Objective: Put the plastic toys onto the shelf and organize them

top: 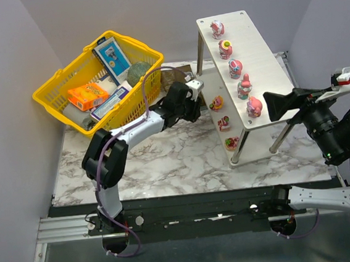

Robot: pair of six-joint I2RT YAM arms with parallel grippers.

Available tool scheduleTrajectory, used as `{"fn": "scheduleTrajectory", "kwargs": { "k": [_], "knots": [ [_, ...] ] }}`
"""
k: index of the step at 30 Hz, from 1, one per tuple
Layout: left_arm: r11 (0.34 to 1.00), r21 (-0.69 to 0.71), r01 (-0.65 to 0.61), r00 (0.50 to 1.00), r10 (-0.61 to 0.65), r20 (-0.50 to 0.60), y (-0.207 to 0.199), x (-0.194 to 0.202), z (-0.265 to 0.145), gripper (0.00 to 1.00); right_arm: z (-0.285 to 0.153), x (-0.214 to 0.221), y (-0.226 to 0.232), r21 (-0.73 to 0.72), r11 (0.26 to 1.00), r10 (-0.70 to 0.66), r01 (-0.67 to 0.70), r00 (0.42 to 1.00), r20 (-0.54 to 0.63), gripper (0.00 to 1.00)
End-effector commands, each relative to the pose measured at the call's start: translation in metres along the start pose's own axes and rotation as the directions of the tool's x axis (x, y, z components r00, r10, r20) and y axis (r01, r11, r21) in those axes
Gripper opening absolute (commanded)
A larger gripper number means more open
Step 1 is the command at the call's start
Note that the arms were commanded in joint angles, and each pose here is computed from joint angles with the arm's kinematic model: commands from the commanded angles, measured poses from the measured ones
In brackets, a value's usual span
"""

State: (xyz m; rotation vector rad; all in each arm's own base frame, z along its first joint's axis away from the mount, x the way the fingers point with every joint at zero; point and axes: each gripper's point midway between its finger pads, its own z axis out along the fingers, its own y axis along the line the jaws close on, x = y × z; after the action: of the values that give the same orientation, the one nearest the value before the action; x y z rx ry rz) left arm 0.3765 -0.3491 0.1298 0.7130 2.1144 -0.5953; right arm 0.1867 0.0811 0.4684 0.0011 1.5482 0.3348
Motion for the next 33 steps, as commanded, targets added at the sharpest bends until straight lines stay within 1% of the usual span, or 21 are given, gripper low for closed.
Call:
{"fn": "scheduleTrajectory", "kwargs": {
  "k": [1,2,4,5,6,8,9,11,12,17,19,23,33],
  "knots": [
    [0.999,-0.006,-0.051,0.998,0.050,-0.033,0.012,-0.009,0.018,0.05,-0.002,-0.007,-0.011,0.037,0.999,0.007,-0.008,1.000,0.027,0.97],
    [0.998,-0.013,-0.061,0.998,0.060,-0.002,0.015,-0.025,0.020,0.05,-0.002,-0.008,-0.011,0.038,0.999,0.005,-0.006,1.000,0.030,0.97],
    [0.999,-0.009,-0.051,0.999,0.051,-0.012,0.022,-0.027,0.032,0.05,-0.002,-0.009,-0.012,0.045,0.999,0.002,-0.003,0.999,0.035,0.97],
    [0.998,-0.002,-0.056,0.998,0.056,0.008,0.022,-0.040,0.033,0.05,-0.002,-0.010,-0.012,0.048,0.999,-0.005,0.003,0.999,0.036,0.97],
    [0.998,0.009,-0.060,0.998,0.060,-0.002,0.023,-0.037,0.040,0.05,-0.001,-0.010,-0.013,0.051,0.999,-0.005,0.004,0.999,0.038,0.97],
    [0.996,0.031,-0.078,0.997,0.078,0.016,0.020,-0.049,0.044,0.05,-0.001,-0.011,-0.014,0.056,0.998,-0.011,0.009,0.999,0.042,0.97],
    [0.996,0.034,-0.085,0.996,0.085,0.004,0.022,-0.045,0.051,0.06,-0.001,-0.011,-0.013,0.060,0.998,-0.014,0.012,0.999,0.042,0.97],
    [0.995,0.038,-0.088,0.996,0.088,0.015,0.023,-0.055,0.055,0.06,-0.001,-0.013,-0.014,0.066,0.998,-0.017,0.014,0.999,0.046,0.97],
    [0.996,0.037,-0.080,0.997,0.080,0.006,0.026,-0.051,0.060,0.06,0.000,-0.013,-0.014,0.068,0.998,-0.021,0.018,0.999,0.045,0.97],
    [0.998,0.021,-0.057,0.997,0.056,0.048,0.035,-0.065,0.067,0.06,0.000,-0.014,-0.017,0.083,0.996,-0.025,0.021,0.999,0.048,0.97],
    [0.999,0.027,-0.047,0.998,0.046,0.049,0.038,-0.065,0.071,0.06,-0.001,-0.015,-0.018,0.083,0.996,-0.020,0.016,0.998,0.051,0.97],
    [0.997,0.035,-0.064,0.996,0.061,0.062,0.039,-0.074,0.076,0.06,-0.002,-0.014,-0.019,0.087,0.996,-0.011,0.006,0.999,0.052,0.97],
    [0.995,0.065,-0.079,0.996,0.076,0.039,0.041,-0.073,0.096,0.06,-0.002,-0.013,-0.020,0.095,0.995,-0.011,0.006,0.999,0.049,0.97]
  ]
}}
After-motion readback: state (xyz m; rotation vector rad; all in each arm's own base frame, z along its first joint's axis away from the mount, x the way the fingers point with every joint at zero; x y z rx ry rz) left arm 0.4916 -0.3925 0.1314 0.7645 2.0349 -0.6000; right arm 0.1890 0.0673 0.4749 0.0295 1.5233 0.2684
